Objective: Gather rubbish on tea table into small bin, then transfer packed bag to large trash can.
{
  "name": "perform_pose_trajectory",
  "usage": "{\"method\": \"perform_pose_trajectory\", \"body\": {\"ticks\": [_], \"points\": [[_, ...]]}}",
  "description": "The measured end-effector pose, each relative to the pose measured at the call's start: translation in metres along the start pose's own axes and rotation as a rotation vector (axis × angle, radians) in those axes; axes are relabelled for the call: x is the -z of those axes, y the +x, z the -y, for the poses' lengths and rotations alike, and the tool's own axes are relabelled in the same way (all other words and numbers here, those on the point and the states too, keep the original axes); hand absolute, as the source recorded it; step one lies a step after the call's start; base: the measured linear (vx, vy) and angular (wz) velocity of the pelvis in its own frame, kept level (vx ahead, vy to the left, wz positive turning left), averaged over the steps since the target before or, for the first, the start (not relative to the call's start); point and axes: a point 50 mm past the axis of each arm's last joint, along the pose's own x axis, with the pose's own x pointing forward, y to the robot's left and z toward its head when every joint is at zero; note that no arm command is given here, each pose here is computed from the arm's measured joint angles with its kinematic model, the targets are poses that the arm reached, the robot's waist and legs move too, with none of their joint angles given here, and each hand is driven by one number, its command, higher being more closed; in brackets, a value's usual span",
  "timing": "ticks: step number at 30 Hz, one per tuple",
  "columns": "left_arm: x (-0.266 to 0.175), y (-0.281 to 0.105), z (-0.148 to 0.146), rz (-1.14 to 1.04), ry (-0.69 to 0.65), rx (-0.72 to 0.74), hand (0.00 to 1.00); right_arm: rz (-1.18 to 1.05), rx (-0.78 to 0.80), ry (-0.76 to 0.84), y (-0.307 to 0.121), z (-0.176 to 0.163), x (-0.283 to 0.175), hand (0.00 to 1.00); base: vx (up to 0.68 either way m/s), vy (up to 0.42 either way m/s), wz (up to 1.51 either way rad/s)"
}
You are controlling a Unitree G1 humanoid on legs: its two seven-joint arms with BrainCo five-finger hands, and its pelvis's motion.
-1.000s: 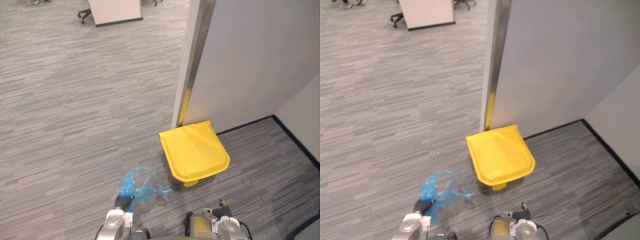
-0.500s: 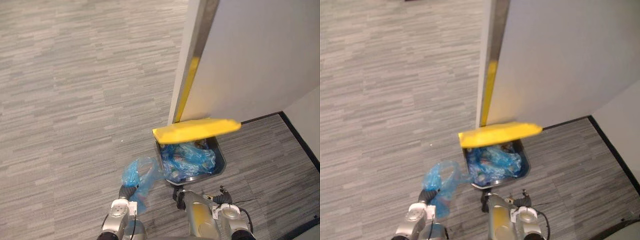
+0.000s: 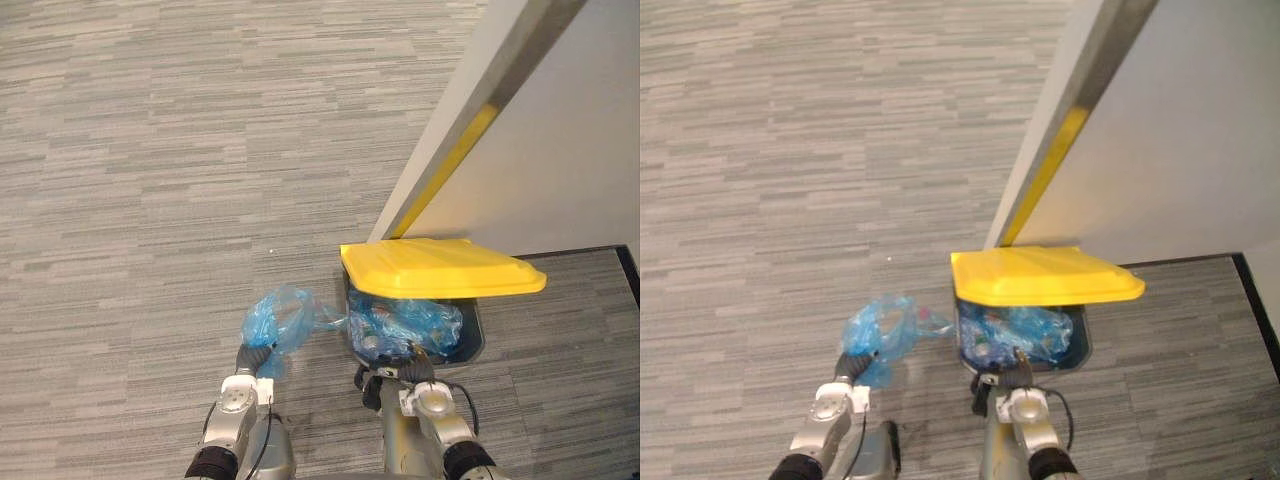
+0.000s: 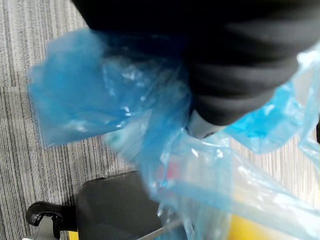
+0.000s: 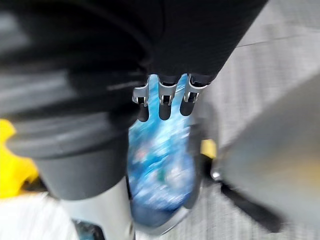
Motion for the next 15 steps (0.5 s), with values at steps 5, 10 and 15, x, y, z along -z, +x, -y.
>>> {"method": "perform_pose_trajectory", "body": {"ticks": [5,10,15], "points": [[-0.016,0.004,-0.011,0.058,0.012,-0.016,1.00,0.192,0.089,-0.144,0.022,0.042,-0.063,0.00,-0.08,-0.077,0.17],[-0.040,0.007,-0.022,0.166,0.040,-0.015,1.00,0.318,0.232,-0.216,0.028,0.097,-0.114,0.00,-0.12,-0.114,0.11],[-0.054,0.005,-0.014,0.228,0.031,0.023,1.00,0.447,0.351,-0.249,0.023,0.140,-0.172,0.00,-0.03,-0.078,-0.15]]}}
